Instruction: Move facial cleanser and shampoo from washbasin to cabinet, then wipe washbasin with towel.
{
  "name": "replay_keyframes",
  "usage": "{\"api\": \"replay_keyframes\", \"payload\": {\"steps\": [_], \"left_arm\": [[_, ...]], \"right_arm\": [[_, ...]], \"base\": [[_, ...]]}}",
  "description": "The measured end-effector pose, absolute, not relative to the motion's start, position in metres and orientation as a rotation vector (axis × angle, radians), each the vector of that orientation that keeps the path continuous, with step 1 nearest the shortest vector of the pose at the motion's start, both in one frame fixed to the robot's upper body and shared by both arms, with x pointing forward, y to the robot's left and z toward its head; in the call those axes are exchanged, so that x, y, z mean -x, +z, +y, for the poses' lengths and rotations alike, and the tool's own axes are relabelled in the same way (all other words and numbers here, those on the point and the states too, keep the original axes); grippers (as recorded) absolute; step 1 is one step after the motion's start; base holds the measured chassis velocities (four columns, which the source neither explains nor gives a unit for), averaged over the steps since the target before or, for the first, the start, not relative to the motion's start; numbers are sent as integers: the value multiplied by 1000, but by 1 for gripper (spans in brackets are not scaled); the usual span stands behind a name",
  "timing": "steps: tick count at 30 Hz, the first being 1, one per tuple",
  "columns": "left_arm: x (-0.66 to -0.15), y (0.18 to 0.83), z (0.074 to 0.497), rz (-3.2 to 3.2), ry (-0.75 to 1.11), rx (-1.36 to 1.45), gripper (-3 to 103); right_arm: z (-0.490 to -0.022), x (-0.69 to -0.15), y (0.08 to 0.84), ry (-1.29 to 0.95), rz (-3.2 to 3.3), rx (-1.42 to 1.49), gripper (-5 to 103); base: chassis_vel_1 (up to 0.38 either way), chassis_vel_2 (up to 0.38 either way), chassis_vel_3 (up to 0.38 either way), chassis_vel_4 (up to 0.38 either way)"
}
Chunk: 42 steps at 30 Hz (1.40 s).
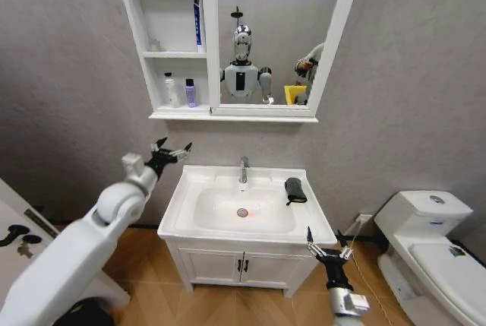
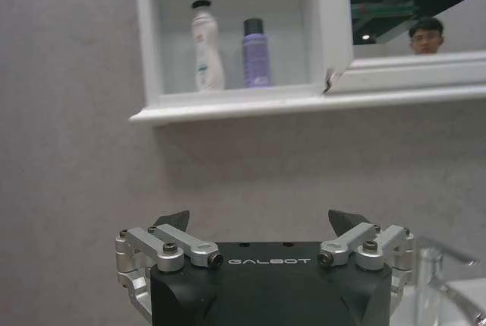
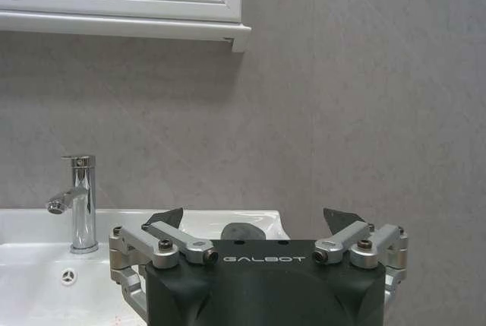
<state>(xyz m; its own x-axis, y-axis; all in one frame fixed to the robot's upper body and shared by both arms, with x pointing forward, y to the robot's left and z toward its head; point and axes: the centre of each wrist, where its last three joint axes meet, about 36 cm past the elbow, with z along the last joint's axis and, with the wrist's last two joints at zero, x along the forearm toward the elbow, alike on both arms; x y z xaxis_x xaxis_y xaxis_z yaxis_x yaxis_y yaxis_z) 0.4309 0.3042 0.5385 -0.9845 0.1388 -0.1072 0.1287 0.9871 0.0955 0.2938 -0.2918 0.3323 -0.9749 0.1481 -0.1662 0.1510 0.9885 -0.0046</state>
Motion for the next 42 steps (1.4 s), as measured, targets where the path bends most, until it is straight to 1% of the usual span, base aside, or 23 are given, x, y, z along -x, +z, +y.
{"api": "replay_keyframes", "payload": {"steps": [1, 2, 4, 7, 8, 10, 12, 17, 22, 24, 26, 27, 28, 29, 30, 32, 33, 36, 37, 42], "left_arm": [[-431, 538, 304, 3018, 134, -204, 100], [-415, 518, 310, 3032, 144, -140, 100], [-378, 484, 322, 3076, 95, -23, 100], [-363, 476, 327, 3088, 69, 6, 100], [-343, 468, 336, 3094, 41, 35, 100], [-335, 467, 341, 3091, 37, 47, 100], [-314, 466, 359, 3068, 57, 74, 100], [-310, 471, 371, 3052, 93, 77, 100], [-312, 472, 371, 3047, 92, 70, 100], [-312, 472, 371, 3046, 91, 68, 100], [-313, 472, 371, 3046, 88, 65, 100], [-313, 472, 371, 3046, 88, 65, 100], [-313, 472, 370, 3046, 86, 64, 100], [-313, 472, 370, 3047, 86, 63, 100], [-313, 472, 370, 3047, 86, 63, 100], [-314, 472, 370, 3047, 84, 62, 100], [-314, 472, 370, 3047, 84, 62, 100], [-315, 472, 370, 3048, 82, 61, 100], [-315, 472, 370, 3048, 82, 61, 100], [-315, 472, 370, 3048, 81, 62, 100]], "right_arm": [[-292, -294, 332, -26, 2967, -225, 100], [-294, -300, 337, -18, 2969, -218, 100], [-303, -319, 352, -8, 2958, -222, 100], [-305, -326, 358, -1, 2955, -227, 100], [-309, -336, 368, 9, 2956, -232, 100], [-311, -341, 373, 15, 2960, -229, 100], [-310, -354, 385, 53, 2982, -211, 100], [-302, -366, 391, 81, 3006, -182, 100], [-294, -393, 407, 228, 3084, -195, 100], [-297, -397, 410, 240, 3094, -211, 100], [-306, -419, 418, 238, 3107, -238, 100], [-306, -419, 418, 238, 3107, -238, 100], [-311, -435, 421, 230, 3115, -240, 103], [-317, -451, 421, 226, 3132, -244, 100], [-317, -451, 421, 226, 3132, -244, 100], [-331, -482, 414, 222, 3184, -239, 93], [-331, -482, 414, 222, 3184, -239, 93], [-347, -527, 396, 202, 3226, -201, 91], [-347, -527, 396, 202, 3226, -201, 91], [-352, -564, 387, 163, 3227, -179, 91]], "base": [[0, 0, 0, 0], [0, 0, 0, 0], [0, 0, 0, 0], [0, 0, 0, 0], [0, 0, 0, 0], [0, 0, 0, 0], [0, 0, 0, 0], [0, 0, 0, 0], [0, 0, 0, 0], [0, 0, 0, 0], [0, 0, 0, 0], [0, 0, 0, 0], [0, 0, 0, 0], [0, 0, 0, 0], [0, 0, 0, 0], [0, 0, 0, 0], [0, 0, 0, 0], [0, 0, 0, 0], [0, 0, 0, 0], [0, 0, 0, 0]]}}
